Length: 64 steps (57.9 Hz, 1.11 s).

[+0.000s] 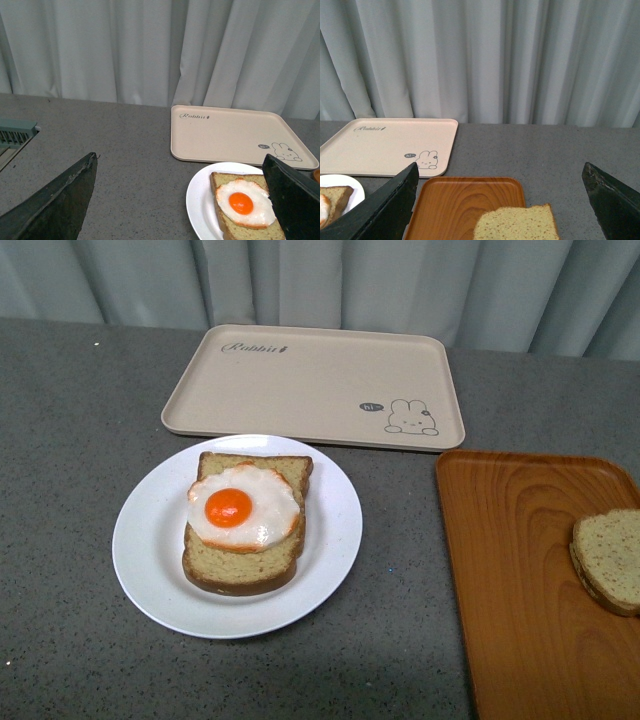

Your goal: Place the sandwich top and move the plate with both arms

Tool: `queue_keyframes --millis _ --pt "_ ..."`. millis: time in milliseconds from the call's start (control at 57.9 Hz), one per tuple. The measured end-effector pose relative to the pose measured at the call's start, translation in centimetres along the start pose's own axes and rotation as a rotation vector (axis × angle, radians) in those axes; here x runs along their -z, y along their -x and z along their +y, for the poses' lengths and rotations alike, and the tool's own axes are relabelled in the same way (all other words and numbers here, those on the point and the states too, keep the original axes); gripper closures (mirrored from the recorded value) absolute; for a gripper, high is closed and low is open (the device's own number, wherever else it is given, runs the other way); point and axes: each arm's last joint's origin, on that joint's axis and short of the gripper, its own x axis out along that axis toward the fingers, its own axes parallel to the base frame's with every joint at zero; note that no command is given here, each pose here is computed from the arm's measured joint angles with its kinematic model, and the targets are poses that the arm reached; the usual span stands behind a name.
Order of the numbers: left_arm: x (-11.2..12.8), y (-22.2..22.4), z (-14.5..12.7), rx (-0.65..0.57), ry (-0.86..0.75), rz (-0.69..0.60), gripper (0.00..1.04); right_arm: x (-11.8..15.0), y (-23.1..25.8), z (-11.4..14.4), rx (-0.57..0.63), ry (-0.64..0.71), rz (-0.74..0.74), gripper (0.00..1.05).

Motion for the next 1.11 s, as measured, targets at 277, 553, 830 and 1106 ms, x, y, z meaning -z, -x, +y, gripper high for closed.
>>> queue_keyframes --millis 277,553,830,1106 --pt "0.0 0.0 0.0 0.0 0.0 0.0 0.06 0.0 0.0 0.0 0.0 0.0 0.0 0.09" --pt "0.0 0.0 0.0 0.0 0.0 0.0 0.06 0.0 -1.3 -1.2 0.288 0.121 0.055 0.09" --pt "0.0 0.0 0.0 0.0 0.0 0.0 0.06 -2.4 -7.4 -8.7 0.396 0.041 0.189 0.09" --pt "0.0 0.0 0.0 0.0 0.0 0.0 0.06 1.1 -12.3 -15.2 0.44 -0.247 0.497 0.09"
